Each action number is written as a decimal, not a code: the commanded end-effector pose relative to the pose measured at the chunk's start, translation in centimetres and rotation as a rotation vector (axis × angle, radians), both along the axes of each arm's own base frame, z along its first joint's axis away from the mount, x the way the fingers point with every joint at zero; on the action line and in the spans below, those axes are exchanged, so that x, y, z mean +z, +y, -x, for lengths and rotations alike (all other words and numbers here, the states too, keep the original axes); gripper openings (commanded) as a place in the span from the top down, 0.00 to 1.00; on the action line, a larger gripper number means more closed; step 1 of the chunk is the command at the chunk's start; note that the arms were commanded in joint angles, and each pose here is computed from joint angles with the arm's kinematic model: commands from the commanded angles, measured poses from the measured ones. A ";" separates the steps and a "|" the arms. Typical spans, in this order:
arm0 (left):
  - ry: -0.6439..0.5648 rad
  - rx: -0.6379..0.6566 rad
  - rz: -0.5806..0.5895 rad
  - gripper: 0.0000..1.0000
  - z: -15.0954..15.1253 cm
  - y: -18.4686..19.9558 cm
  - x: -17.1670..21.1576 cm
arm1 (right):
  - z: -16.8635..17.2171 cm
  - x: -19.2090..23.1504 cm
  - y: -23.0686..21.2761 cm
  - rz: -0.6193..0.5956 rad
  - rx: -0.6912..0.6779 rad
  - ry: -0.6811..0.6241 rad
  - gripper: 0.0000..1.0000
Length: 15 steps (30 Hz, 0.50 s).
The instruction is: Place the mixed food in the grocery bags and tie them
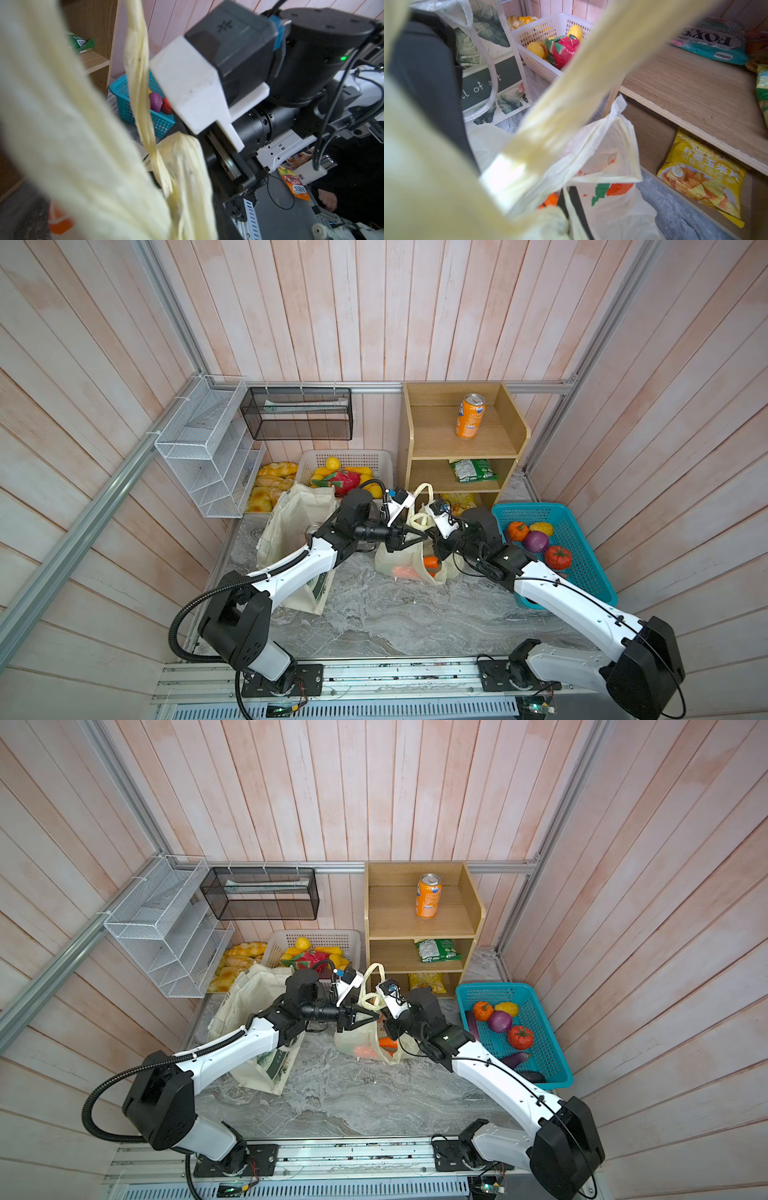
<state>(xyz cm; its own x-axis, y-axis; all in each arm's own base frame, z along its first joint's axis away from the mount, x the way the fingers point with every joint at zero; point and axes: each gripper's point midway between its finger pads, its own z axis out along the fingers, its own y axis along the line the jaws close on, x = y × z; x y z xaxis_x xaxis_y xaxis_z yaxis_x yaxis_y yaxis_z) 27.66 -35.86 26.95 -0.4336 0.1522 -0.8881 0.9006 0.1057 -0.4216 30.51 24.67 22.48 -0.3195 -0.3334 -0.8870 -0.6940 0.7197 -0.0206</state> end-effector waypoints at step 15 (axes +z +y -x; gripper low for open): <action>-0.045 -0.015 0.034 0.79 0.0 -0.2 1.5 | 1.4 -1.0 1.7 -0.006 0.049 0.038 1.00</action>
<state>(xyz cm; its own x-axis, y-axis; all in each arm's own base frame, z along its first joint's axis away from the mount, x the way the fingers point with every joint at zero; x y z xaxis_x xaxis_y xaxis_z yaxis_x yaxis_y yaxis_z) 27.66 -35.87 27.04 -0.4310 0.1500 -0.8898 0.9019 0.1036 -0.4194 29.17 26.43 21.92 -0.3205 -0.3484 -0.8808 -0.7368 0.6761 0.0007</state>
